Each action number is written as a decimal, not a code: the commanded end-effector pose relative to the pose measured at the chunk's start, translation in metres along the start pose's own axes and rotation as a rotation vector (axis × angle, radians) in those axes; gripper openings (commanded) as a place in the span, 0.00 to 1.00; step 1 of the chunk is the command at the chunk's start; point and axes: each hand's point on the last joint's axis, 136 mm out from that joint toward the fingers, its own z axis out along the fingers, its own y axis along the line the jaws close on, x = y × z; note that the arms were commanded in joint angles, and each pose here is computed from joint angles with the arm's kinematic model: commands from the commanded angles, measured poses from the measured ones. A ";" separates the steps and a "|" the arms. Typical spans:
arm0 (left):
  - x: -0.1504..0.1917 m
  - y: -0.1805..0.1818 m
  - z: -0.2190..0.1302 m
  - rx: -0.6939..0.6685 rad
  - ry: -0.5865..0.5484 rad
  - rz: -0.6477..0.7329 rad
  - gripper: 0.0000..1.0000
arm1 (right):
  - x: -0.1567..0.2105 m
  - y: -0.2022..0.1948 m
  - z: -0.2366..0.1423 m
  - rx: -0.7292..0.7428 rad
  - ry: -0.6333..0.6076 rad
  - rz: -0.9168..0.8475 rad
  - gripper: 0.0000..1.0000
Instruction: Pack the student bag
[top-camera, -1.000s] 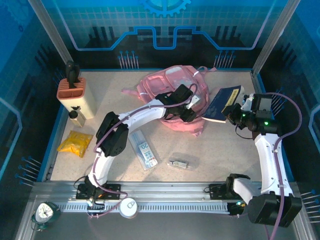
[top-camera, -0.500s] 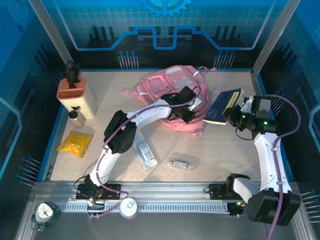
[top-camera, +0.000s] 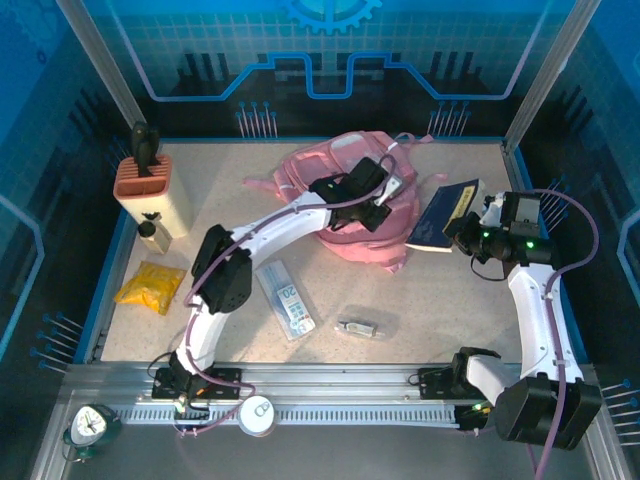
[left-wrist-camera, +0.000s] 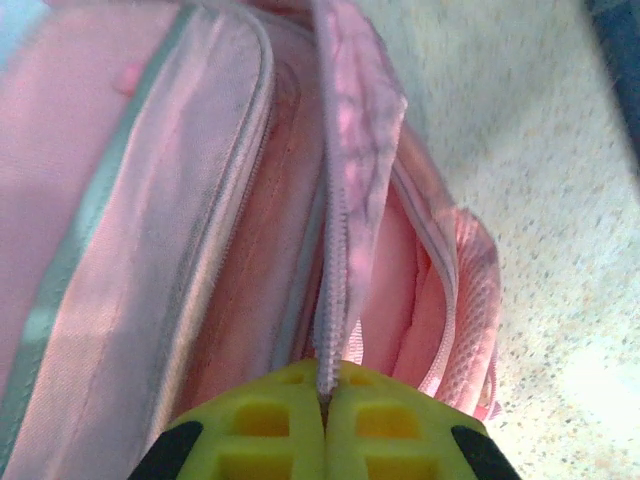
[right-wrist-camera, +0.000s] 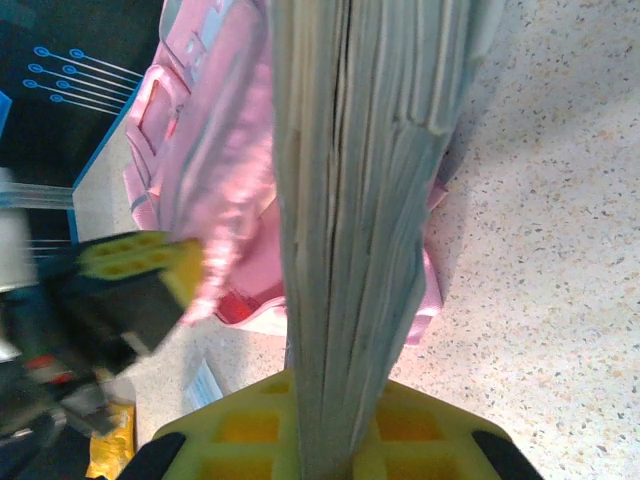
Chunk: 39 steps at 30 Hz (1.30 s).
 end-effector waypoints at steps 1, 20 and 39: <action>-0.049 0.021 -0.069 -0.072 -0.159 -0.045 0.00 | 0.014 0.006 0.007 -0.032 0.061 -0.029 0.01; -0.086 0.060 -0.153 -0.221 -0.312 -0.118 0.00 | 0.043 0.129 0.174 -0.436 0.247 -0.091 0.04; -0.077 0.064 -0.155 -0.222 -0.306 -0.171 0.00 | 0.091 0.045 0.203 -0.075 0.309 -0.201 0.53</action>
